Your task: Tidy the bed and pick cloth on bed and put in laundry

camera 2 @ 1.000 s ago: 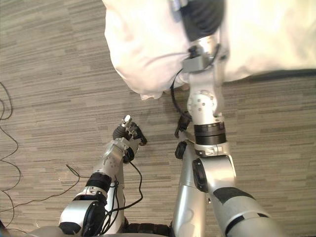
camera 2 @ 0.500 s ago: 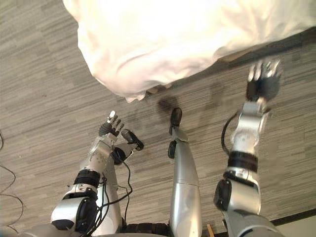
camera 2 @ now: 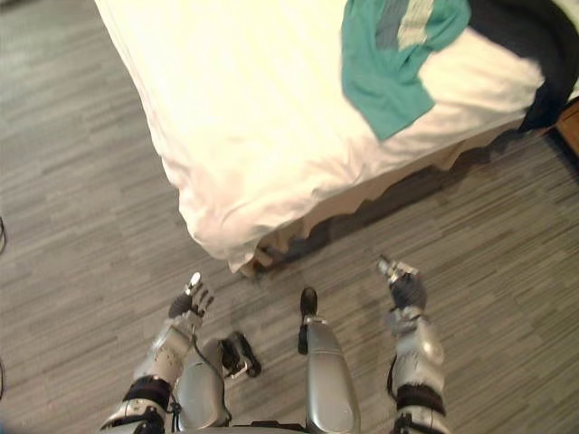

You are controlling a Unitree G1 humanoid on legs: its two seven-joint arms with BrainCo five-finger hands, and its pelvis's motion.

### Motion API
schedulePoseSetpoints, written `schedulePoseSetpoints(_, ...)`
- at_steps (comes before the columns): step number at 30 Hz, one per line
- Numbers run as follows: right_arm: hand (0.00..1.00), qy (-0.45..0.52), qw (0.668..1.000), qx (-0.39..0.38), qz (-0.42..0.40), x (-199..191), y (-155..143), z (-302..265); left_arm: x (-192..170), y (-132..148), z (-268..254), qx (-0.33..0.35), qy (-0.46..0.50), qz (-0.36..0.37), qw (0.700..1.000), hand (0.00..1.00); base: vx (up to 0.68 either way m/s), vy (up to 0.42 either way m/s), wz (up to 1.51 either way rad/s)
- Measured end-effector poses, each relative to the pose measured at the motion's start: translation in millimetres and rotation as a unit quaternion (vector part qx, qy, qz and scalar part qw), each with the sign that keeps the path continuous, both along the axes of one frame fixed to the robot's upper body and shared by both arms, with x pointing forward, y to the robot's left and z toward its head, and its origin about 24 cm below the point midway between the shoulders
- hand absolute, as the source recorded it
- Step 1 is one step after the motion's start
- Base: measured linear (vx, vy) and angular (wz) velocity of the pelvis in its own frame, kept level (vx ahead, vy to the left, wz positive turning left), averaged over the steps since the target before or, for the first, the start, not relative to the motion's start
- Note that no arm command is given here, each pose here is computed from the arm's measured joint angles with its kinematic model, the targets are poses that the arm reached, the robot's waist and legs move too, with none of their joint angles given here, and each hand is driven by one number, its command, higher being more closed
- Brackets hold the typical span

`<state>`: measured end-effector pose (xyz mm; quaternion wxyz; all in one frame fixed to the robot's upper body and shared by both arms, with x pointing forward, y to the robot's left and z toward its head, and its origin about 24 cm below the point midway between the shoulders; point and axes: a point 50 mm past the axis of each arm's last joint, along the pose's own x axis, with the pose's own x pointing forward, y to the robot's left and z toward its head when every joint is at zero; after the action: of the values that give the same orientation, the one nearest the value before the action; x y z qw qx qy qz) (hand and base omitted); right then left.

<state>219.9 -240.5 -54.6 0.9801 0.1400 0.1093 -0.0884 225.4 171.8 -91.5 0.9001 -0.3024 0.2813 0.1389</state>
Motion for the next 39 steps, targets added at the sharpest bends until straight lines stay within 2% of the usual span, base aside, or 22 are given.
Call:
schedulePoseSetpoints(5,0.0,0.174,0.983,-0.058,0.006,-63.4,19.4,-57.9,-35.0,-10.0,-30.0,0.018,0.082,-0.044,0.995,0.0,0.25,0.071,-0.22)
schedulePoseSetpoints(9,0.0,0.231,0.972,-0.04,-0.017,-94.8,20.2,-75.1,-54.9,-9.3,-41.9,0.043,0.114,-0.079,0.989,0.0,0.1,0.053,-0.3)
schedulePoseSetpoints(13,0.0,0.264,0.962,-0.014,-0.069,-128.4,21.0,-84.3,-91.5,-8.0,-56.9,0.07,0.167,-0.114,0.977,0.0,-0.01,-0.032,-0.23)
schedulePoseSetpoints(16,0.0,0.301,0.951,-0.012,-0.065,-152.7,27.4,-92.9,-101.6,8.4,-59.2,0.108,0.185,-0.129,0.968,0.0,-0.03,-0.063,-0.61)
schedulePoseSetpoints(19,0.0,0.296,0.952,-0.031,-0.071,-143.6,11.0,-90.4,-113.5,0.7,-66.2,0.109,0.215,-0.162,0.957,0.0,0.06,-0.07,-1.27)
schedulePoseSetpoints(21,0.0,0.31,0.948,-0.027,-0.067,-148.6,12.1,-93.3,-118.1,4.7,-66.9,0.117,0.22,-0.168,0.954,0.0,0.25,-0.104,-0.87)
schedulePoseSetpoints(24,0.0,0.291,0.955,-0.012,-0.049,-122.0,19.4,-91.6,-116.6,11.1,-66.3,0.124,0.222,-0.167,0.953,0.0,0.11,-0.163,-1.64)
schedulePoseSetpoints(26,0.0,0.273,0.961,-0.014,-0.049,-106.5,14.0,-86.7,-106.3,4.9,-63.8,0.127,0.207,-0.178,0.954,0.0,0.12,-0.102,-1.42)
schedulePoseSetpoints(29,0.0,0.268,0.963,-0.003,-0.022,-98.9,26.0,-87.4,-85.1,1.4,-57.8,0.147,0.185,-0.202,0.951,0.0,0.25,0.009,-0.9)
schedulePoseSetpoints(34,0.0,0.26,0.966,-0.003,0.013,-92.3,33.6,-85.9,-73.0,-25.6,-54.0,0.15,0.156,-0.261,0.941,0.0,0.12,-0.065,-0.51)
schedulePoseSetpoints(39,0.0,0.255,0.966,0.01,0.031,-87.5,36.4,-84.4,-66.9,-30.5,-51.0,0.155,0.137,-0.279,0.938,0.0,0.07,-0.049,-0.38)
